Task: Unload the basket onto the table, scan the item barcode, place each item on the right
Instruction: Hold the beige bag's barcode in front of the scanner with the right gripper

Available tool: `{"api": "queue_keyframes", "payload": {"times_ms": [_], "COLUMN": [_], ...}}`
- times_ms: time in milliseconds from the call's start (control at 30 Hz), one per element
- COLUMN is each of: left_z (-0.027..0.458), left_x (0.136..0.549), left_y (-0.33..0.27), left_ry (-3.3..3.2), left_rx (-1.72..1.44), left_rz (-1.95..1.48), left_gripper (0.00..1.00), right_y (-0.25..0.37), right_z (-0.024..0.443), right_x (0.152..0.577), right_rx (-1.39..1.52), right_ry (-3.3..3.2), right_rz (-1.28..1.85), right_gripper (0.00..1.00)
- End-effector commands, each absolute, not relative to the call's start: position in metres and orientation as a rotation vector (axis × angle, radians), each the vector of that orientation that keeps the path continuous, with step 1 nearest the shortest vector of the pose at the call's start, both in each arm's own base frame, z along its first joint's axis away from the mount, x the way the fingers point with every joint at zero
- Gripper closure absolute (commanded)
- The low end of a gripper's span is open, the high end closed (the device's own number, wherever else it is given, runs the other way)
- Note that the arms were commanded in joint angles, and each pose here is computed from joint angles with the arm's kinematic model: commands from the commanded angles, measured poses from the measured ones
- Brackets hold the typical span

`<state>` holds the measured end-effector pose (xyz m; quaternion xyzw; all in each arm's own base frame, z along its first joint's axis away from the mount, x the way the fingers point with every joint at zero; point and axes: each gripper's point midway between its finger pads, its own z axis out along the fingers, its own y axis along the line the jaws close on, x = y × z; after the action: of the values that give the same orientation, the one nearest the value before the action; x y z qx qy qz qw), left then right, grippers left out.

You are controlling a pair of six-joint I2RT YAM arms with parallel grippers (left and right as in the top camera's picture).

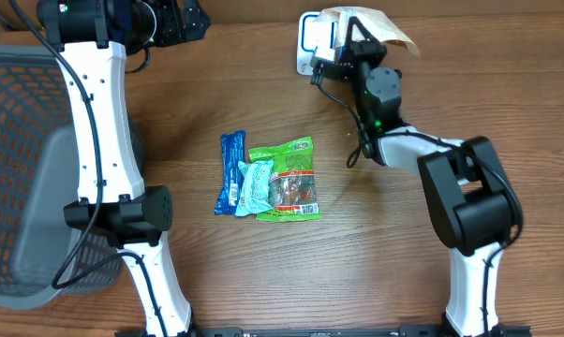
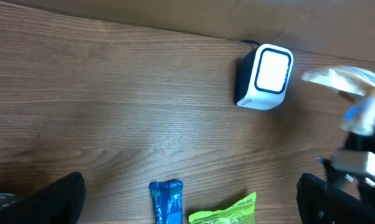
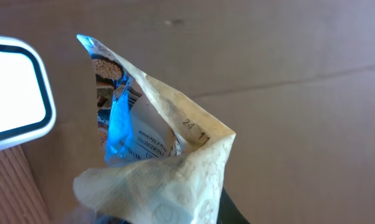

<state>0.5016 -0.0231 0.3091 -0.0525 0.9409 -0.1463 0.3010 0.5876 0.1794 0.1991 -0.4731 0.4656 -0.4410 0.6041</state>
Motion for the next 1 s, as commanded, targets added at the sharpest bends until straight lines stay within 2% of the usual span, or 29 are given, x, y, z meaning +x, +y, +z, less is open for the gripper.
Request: {"api": "queue_keyframes", "payload": {"times_ms": [0, 200, 567, 967], "left_z": [0.321, 0.321, 0.321, 0.321], "left_x": [0.499, 0.499, 0.499, 0.499], "left_y": [-0.025, -0.025, -0.025, -0.025], "left_ry": [2.465, 2.465, 2.465, 2.465], "left_rx": [-0.133, -0.134, -0.134, -0.134], "left_rz": [-0.397, -0.398, -0.397, -0.397], "left_gripper": [0.00, 0.00, 0.00, 0.00], "right_y": [0.189, 0.206, 0.216, 0.215], "right_z": [0.242, 0.227, 0.187, 0.186], "right_x": [0.605, 0.623, 0.627, 0.627], "right_rx": [-1.045, -1.181, -1.307, -1.310], "right_ry": [0.962, 0.993, 1.017, 1.019], "right_rz": [-1.067, -0.996, -0.948, -0.948], "right_gripper": [0.96, 0.96, 0.96, 0.96]}}
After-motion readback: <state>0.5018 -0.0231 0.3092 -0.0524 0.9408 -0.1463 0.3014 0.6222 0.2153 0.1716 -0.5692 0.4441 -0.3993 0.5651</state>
